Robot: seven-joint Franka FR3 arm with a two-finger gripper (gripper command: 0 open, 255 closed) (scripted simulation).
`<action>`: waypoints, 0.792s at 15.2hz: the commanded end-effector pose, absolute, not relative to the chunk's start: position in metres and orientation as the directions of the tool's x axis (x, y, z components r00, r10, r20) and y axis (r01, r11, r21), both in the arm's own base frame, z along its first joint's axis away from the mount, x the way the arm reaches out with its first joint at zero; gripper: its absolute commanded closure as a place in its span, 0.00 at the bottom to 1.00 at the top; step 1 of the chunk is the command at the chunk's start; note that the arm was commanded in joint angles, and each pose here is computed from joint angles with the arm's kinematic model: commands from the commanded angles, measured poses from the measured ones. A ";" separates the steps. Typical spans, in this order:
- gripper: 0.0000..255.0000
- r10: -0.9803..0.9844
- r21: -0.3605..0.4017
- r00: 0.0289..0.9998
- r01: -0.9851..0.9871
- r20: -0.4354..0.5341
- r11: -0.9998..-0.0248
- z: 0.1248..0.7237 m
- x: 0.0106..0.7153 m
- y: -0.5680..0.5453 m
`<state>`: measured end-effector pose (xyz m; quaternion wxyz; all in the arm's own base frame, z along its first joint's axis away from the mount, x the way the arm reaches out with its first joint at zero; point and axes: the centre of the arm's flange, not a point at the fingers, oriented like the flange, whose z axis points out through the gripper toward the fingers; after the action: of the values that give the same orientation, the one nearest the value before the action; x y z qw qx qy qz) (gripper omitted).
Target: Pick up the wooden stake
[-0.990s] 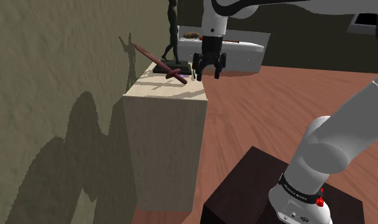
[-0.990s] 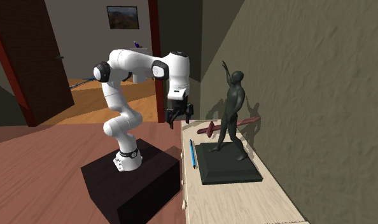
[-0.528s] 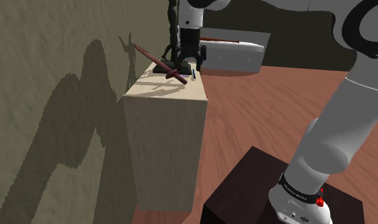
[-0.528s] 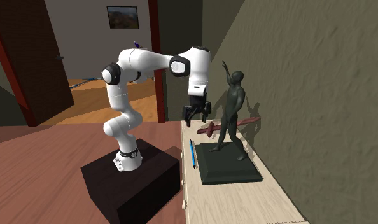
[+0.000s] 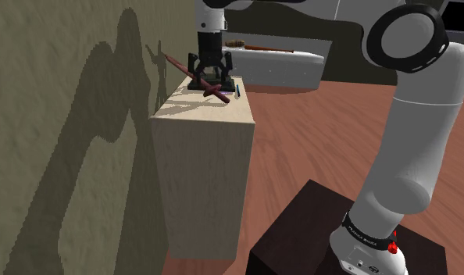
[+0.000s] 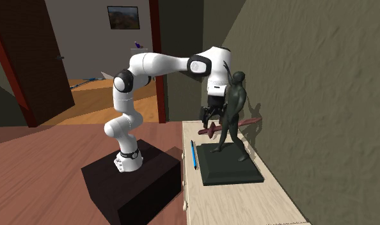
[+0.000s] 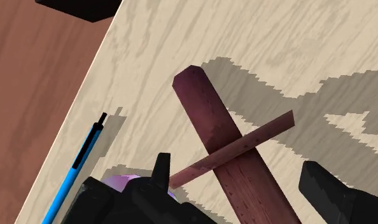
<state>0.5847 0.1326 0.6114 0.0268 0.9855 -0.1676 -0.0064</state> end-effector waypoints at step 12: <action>1.00 -0.332 0.055 0.943 -0.331 -0.003 -0.942 0.583 0.586 0.134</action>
<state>0.5848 0.1317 0.5865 0.0274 0.9851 -0.1695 -0.0046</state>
